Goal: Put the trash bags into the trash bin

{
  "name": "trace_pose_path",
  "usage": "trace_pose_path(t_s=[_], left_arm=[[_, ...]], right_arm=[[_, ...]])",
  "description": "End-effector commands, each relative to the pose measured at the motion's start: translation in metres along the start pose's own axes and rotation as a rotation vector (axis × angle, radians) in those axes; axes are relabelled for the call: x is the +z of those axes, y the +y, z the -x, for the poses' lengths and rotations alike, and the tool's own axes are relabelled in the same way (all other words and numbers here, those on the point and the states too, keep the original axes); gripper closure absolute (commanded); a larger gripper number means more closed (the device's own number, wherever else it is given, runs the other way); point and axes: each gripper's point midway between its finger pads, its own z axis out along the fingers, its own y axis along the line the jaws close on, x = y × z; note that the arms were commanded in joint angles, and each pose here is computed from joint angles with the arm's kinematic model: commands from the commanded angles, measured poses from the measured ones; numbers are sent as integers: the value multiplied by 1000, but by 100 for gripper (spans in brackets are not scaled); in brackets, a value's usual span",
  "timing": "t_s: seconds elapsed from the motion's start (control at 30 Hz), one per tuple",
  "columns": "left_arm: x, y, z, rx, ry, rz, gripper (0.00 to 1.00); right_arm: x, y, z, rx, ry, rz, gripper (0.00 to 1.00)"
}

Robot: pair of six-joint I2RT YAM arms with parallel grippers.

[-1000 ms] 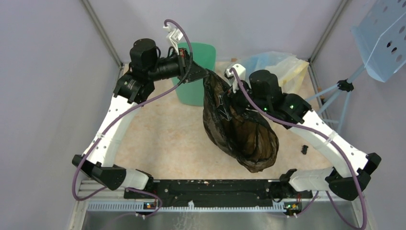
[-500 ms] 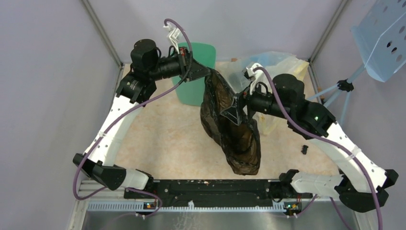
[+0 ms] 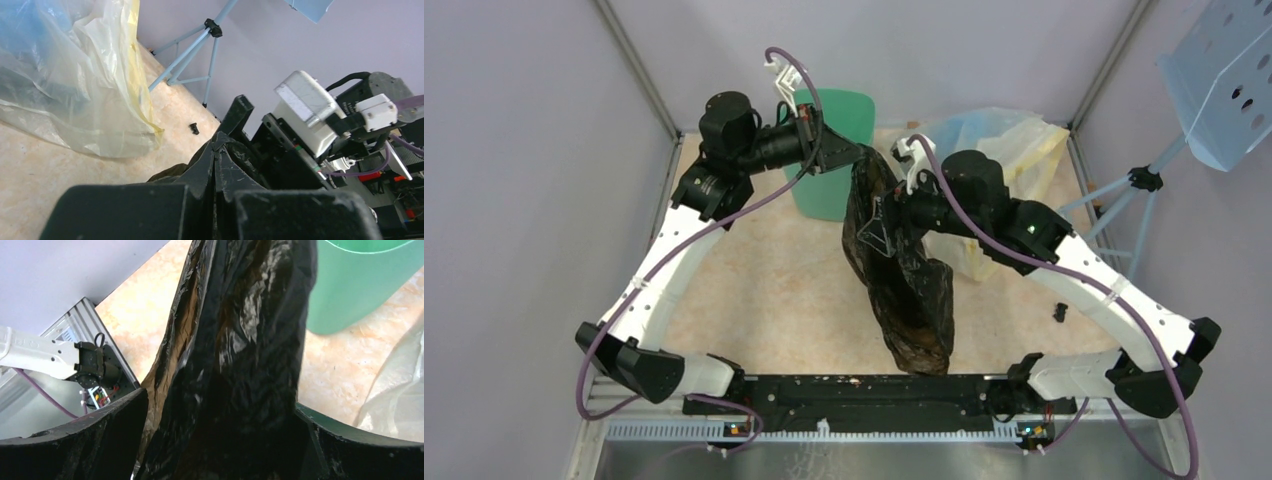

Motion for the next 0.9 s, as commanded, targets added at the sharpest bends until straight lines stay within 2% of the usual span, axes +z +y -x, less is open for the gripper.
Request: trace_pose_path(t_s=[0.0,0.07,0.13,0.17,0.2,0.23,0.33,0.4,0.47,0.7,0.87], left_arm=[[-12,-31,19,51,-94,-73,100],[-13,-32,19,42,-110,-83,100],[-14,-34,19,41,-118,-91,100],[-14,-33,18,40,-119,-87,95],[-15,-33,18,43,-118,-84,87],[-16,-32,18,54,-119,-75,74],[-22,-21,22,102,-141,26,31],[-31,-7,31,138,-177,146,14],[-43,10,44,170,-222,280,3],[-83,58,76,202,-314,576,1],[-95,122,84,249,-300,829,2]], right_arm=[[6,14,32,-1,-107,26,17],[9,13,34,5,-120,19,34],[11,4,35,12,-131,-27,60],[10,2,36,12,-138,-40,74],[9,-1,37,13,-143,-56,89],[6,-3,38,14,-153,-69,100],[-7,-9,43,12,-190,-113,100],[-14,-16,44,9,-198,-150,100],[-21,-22,45,5,-200,-180,100],[-49,-38,54,11,-235,-260,100],[-67,-38,62,1,-260,-276,100]])
